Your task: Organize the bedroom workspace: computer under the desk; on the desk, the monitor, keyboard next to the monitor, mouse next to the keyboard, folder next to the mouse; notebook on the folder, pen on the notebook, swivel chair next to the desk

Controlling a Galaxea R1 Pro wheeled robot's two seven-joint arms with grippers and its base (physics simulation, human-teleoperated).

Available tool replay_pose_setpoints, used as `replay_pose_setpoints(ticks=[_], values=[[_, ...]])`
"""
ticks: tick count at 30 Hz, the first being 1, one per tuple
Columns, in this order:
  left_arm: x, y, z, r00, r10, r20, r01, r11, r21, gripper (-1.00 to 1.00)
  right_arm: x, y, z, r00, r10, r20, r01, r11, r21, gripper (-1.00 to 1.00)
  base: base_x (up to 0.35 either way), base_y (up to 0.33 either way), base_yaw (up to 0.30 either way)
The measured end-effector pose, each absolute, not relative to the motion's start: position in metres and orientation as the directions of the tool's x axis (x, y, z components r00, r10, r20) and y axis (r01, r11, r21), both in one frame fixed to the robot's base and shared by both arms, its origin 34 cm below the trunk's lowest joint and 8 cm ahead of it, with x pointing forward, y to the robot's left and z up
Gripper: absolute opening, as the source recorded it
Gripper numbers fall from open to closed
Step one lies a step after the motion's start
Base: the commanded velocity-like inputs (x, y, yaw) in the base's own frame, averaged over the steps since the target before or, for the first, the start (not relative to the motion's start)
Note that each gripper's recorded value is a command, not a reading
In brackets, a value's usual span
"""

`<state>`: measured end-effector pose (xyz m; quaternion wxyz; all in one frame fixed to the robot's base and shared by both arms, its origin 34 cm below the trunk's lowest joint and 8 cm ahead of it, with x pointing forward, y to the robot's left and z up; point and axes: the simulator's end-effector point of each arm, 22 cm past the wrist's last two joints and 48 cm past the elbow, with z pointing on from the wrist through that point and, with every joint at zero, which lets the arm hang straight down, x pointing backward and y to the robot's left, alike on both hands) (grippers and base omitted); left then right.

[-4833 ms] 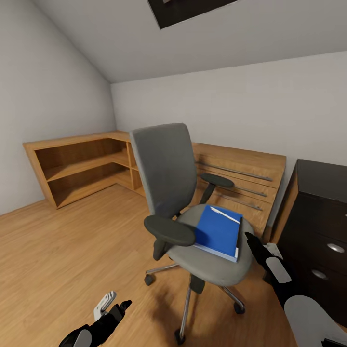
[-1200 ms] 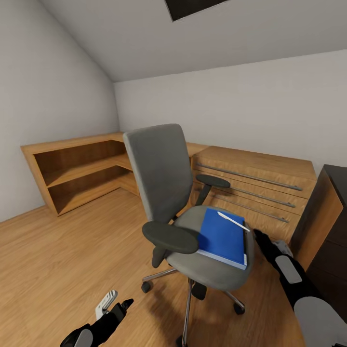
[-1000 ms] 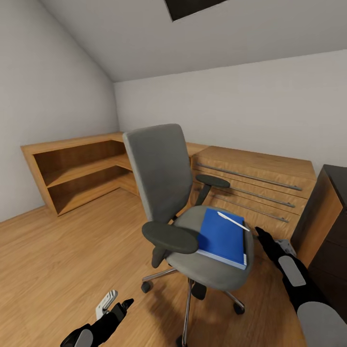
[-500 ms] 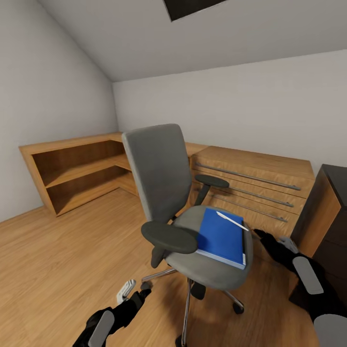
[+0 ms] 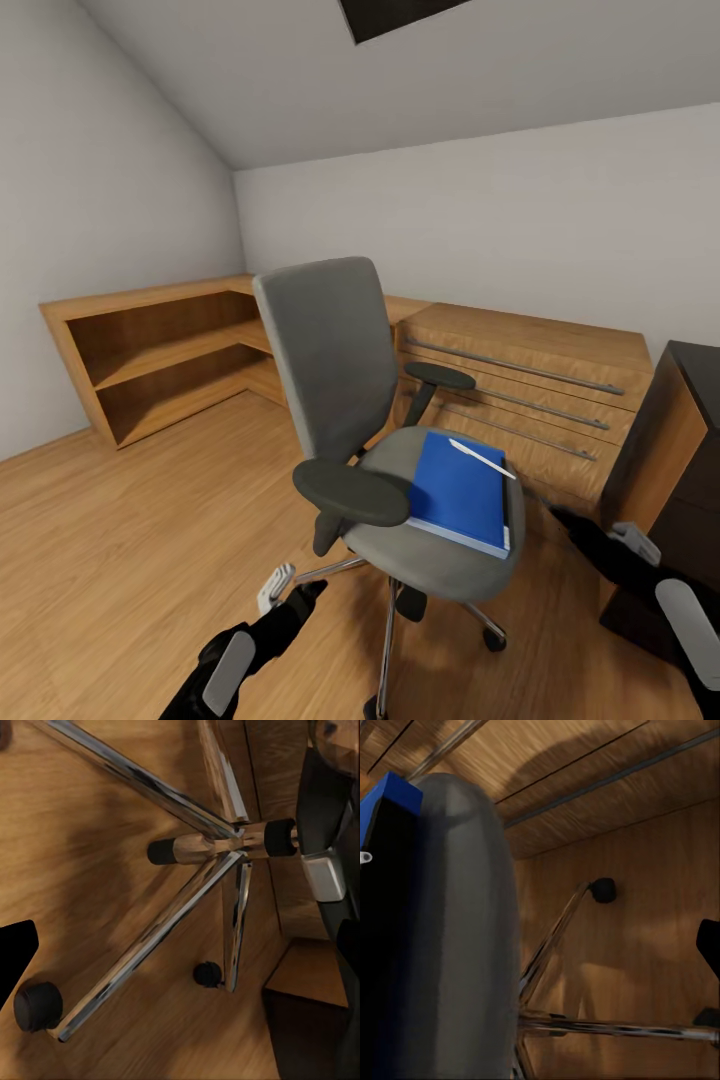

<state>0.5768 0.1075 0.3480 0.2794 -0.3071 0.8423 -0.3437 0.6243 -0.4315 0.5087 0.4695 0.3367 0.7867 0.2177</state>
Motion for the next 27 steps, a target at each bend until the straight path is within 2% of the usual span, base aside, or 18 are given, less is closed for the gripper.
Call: replay_pose_setpoints(ticks=[13,21,27], values=[[0.586,0.110,0.356,-0.627,-0.721,-0.294,-0.298,0.571,-0.765,1.00,0.597,-0.438,0.491,-0.365,0.703,-0.610,0.345,0.711,0.613,1.00,0.005,0.000,0.000],[0.592,0.110,0.364,-0.611,-0.727,-0.314,-0.269,0.563,-0.781,1.00,0.570,-0.440,0.479,-0.404,0.660,-0.633,0.348,0.751,0.561,1.00,0.166,-0.006,0.000],[0.595,0.107,0.371,-0.606,-0.728,-0.321,-0.241,0.552,-0.799,1.00,0.562,-0.439,0.473,-0.423,0.639,-0.642,0.343,0.769,0.540,1.00,0.043,-0.003,0.000]])
